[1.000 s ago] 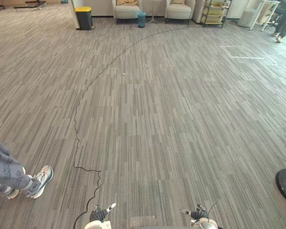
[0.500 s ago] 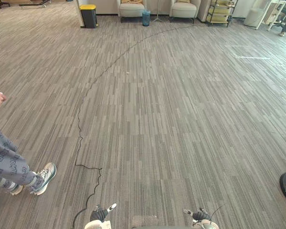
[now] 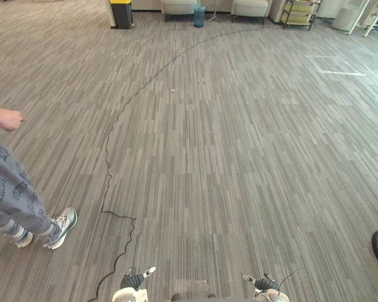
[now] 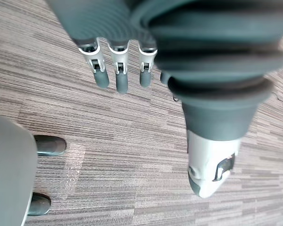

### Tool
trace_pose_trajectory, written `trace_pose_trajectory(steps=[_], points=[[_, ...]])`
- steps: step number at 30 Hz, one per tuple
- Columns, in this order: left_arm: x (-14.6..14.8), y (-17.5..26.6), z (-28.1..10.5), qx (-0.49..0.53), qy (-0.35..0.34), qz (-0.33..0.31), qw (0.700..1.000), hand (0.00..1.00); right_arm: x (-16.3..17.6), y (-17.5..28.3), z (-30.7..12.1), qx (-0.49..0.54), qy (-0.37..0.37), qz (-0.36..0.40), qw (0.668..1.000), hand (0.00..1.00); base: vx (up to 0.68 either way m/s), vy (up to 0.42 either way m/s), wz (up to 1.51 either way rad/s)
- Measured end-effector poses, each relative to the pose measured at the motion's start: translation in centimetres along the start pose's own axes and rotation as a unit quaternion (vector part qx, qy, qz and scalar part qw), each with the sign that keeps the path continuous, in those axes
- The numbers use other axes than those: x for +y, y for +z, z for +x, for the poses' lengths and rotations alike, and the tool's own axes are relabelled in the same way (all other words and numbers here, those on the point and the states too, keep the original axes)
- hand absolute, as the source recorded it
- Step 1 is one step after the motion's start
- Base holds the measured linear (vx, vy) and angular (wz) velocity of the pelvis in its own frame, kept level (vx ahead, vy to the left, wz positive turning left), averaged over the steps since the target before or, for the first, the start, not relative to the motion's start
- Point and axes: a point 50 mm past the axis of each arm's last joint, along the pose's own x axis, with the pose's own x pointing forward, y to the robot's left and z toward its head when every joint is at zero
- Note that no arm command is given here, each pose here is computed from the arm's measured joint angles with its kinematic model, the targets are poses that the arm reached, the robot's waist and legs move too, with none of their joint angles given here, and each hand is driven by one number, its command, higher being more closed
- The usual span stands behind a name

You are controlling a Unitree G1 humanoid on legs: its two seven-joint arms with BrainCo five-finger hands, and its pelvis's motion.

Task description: Pick up cushions and gather them together orderly.

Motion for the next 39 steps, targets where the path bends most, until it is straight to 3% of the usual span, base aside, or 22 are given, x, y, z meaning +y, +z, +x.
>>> trace_pose_trajectory(steps=[7, 18, 26, 34, 39], points=[[0.1, 2.0, 0.2, -0.037, 0.01, -0.048, 0.998, 0.0, -0.1, 1.4, 0.0, -0.033, -0.005, 0.012, 0.999, 0.0, 0.03, 0.018, 0.15], [1.1, 4.8, 0.5, -0.092, 0.021, -0.082, 0.992, 0.0, 1.2, 2.2, 0.2, -0.033, 0.009, -0.018, 0.999, 0.0, 0.35, 0.267, -0.2], [2.0, 2.7, 0.5, -0.043, 0.024, -0.012, 0.999, 0.0, 0.4, 1.6, 0.2, -0.026, 0.007, -0.021, 0.999, 0.0, 0.44, 0.218, -0.09], [0.0, 2.6, 0.6, -0.036, -0.005, -0.01, 0.999, 0.0, 0.3, 3.9, 0.4, -0.07, 0.01, -0.019, 0.997, 0.0, 0.6, -0.005, 0.42], [-2.1, 3.0, 0.5, -0.035, -0.021, -0.051, 0.998, 0.0, -1.3, 5.1, 0.5, -0.085, -0.011, 0.008, 0.996, 0.0, 0.79, -0.167, 0.4]])
